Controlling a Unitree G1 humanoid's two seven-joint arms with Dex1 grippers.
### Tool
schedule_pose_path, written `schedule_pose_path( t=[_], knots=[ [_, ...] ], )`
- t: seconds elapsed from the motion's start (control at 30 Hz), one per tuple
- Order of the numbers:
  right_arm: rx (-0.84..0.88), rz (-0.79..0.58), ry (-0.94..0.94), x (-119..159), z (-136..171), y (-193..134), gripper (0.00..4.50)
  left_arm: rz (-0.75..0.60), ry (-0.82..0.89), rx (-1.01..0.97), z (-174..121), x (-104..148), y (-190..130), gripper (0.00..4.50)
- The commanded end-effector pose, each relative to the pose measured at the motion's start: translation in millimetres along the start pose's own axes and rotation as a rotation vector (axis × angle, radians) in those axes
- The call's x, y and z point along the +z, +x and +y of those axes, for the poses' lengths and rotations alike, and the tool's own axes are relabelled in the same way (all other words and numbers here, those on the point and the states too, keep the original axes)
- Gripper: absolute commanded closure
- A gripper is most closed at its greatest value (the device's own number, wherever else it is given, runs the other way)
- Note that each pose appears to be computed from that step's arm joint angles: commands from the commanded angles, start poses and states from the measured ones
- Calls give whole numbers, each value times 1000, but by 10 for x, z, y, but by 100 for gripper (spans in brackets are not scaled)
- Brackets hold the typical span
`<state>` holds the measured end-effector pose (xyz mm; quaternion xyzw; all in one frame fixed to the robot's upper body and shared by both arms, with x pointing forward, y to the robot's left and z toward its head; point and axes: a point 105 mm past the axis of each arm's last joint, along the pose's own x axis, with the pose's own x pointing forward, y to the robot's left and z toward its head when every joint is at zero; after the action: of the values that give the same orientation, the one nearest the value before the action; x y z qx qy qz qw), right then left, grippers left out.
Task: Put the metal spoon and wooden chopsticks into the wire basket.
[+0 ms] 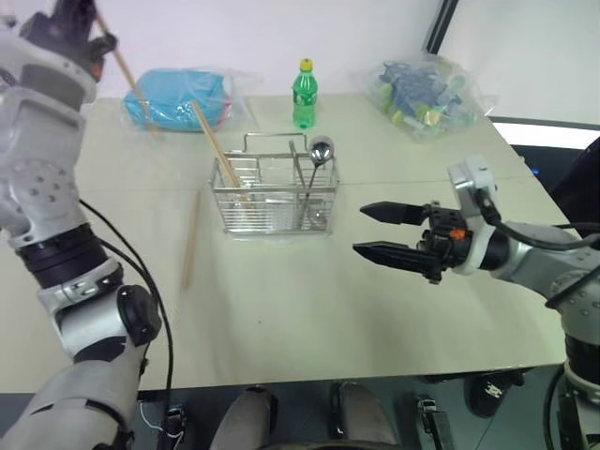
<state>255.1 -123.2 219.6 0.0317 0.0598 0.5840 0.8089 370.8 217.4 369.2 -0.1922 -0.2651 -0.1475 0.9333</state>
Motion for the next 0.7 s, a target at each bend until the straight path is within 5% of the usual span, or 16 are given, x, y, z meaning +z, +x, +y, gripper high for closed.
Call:
schedule_pose_path(
  t=[0.03,0.4,0.5,0.7],
  knots=[
    [-12,-31,-59,118,10,-24,10,1,3,-35,-141,-150,40,447],
    [-55,-55,-64,149,9,-30,10,41,77,-40,-278,-732,86,447],
    [-69,-61,-63,155,4,-37,10,51,11,-51,-333,-838,85,339],
    [-87,-66,-58,156,-14,-51,10,66,-44,-65,-390,-883,59,25]
  ],
)
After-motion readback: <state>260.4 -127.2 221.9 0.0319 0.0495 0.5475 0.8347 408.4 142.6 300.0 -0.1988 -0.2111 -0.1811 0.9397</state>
